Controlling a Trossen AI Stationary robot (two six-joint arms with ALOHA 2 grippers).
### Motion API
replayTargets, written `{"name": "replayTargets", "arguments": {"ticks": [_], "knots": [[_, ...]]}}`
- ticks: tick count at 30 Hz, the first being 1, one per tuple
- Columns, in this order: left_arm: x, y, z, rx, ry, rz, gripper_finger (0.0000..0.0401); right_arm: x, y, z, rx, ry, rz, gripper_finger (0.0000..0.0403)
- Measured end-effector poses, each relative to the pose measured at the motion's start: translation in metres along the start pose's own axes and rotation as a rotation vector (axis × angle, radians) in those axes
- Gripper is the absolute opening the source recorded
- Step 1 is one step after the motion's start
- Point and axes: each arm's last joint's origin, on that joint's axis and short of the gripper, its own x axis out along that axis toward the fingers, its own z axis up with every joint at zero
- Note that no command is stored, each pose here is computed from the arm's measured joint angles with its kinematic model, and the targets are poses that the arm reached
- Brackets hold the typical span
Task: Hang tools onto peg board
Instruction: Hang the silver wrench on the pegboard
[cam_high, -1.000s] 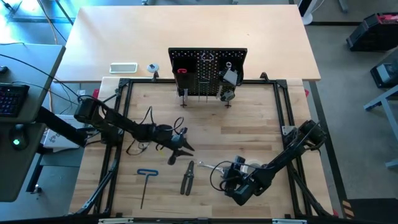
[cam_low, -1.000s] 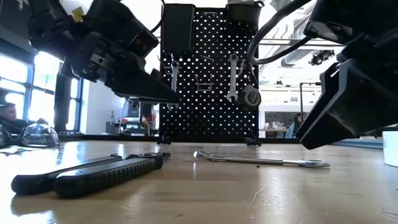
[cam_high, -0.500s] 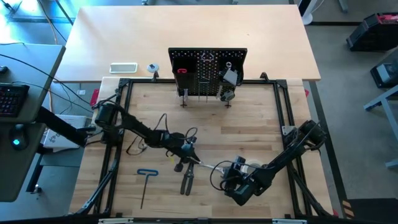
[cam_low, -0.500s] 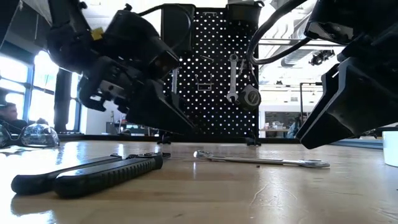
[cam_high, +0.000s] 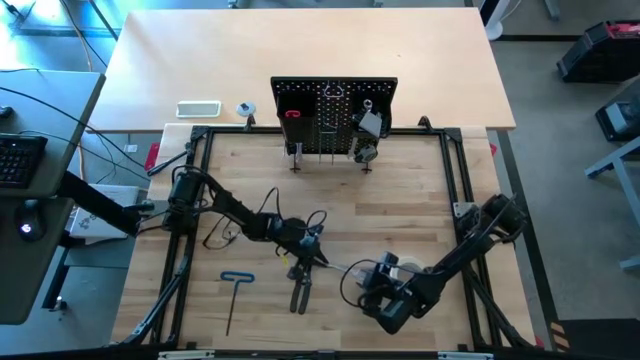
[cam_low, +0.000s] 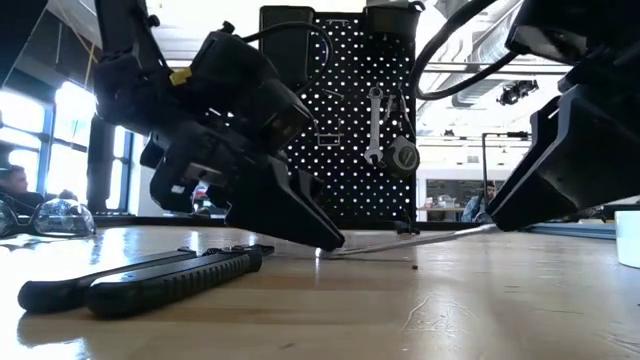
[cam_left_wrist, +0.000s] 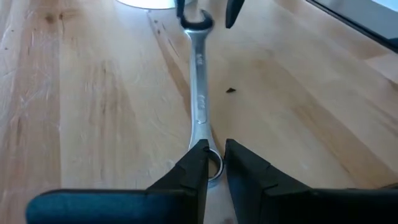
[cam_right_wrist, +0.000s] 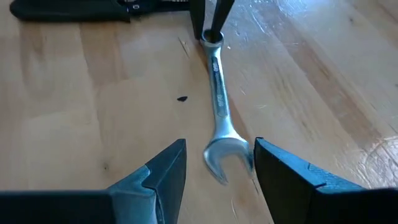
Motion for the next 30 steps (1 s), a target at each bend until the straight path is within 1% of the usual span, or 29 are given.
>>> {"name": "replayTargets", "arguments": {"ticks": [8, 13, 18, 21, 25, 30], "knots": [[0.000, 0.003, -0.001, -0.004, 0.006, 0.012, 0.0046, -0.001, 0.000, -0.002, 0.010, 0.001, -0.007, 0.0181], [0.000, 0.003, -0.002, -0.005, 0.010, 0.016, 0.0046, 0.003, -0.002, 0.002, 0.021, 0.012, -0.004, 0.0181], [0.000, 0.003, -0.003, -0.006, 0.012, 0.017, 0.0046, 0.015, -0.005, 0.014, 0.009, 0.061, 0.063, 0.0181], [0.000, 0.003, -0.003, -0.007, 0.013, 0.017, 0.0046, 0.023, -0.010, 0.020, 0.004, 0.076, 0.062, 0.0181], [0.000, 0.003, -0.003, -0.007, 0.013, 0.017, 0.0046, 0.033, -0.021, 0.025, 0.015, 0.152, 0.051, 0.0181], [0.000, 0.003, -0.003, -0.007, 0.013, 0.018, 0.0046, 0.046, -0.029, 0.030, 0.027, 0.230, 0.084, 0.0181]]}}
